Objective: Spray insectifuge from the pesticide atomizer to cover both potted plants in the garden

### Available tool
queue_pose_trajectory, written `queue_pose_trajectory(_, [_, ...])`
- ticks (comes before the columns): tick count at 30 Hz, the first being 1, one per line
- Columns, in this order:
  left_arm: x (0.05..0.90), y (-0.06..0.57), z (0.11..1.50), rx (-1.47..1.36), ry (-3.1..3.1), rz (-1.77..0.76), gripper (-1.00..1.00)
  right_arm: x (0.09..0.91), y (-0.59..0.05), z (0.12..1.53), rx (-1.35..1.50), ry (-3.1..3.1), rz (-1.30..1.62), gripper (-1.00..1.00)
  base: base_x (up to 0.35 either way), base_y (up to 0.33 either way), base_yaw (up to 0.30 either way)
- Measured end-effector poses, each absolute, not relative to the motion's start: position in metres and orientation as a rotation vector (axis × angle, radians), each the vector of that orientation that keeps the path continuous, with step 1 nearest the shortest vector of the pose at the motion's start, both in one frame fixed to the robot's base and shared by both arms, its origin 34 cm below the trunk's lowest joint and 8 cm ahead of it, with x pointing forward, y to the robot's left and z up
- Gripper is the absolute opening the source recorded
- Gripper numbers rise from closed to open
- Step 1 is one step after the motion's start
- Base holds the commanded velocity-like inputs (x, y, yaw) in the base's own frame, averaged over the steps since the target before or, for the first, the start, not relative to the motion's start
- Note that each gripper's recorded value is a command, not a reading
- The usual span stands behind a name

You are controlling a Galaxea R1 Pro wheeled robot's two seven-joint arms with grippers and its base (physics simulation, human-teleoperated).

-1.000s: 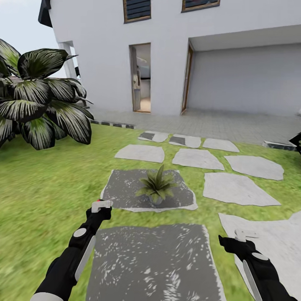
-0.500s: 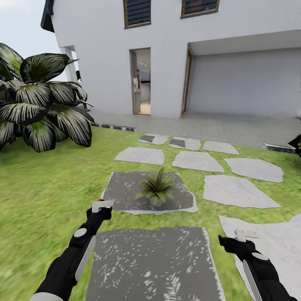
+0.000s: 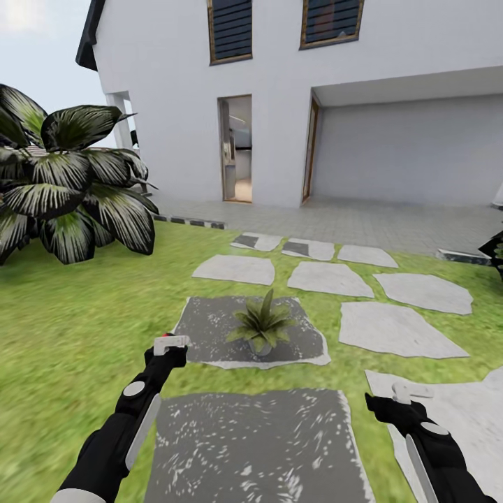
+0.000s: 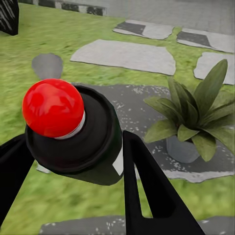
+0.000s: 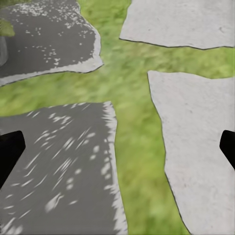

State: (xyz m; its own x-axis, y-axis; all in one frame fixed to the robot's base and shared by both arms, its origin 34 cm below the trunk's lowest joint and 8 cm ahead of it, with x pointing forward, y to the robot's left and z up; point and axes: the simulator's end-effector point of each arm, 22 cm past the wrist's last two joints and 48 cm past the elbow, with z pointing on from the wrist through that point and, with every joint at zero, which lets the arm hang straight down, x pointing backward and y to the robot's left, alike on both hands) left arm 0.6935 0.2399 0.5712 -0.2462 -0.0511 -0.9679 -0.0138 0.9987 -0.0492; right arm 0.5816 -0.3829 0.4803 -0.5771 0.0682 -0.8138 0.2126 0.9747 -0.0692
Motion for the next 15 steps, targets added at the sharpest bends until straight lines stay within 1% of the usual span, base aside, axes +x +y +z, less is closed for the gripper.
queue_pose_trajectory(15, [0.702,0.24,0.605,-0.047,1.82,-0.035,-1.0,0.59,-0.383,0.514,0.196,2.185,-0.197,1.0,0.0,0.0,0.0])
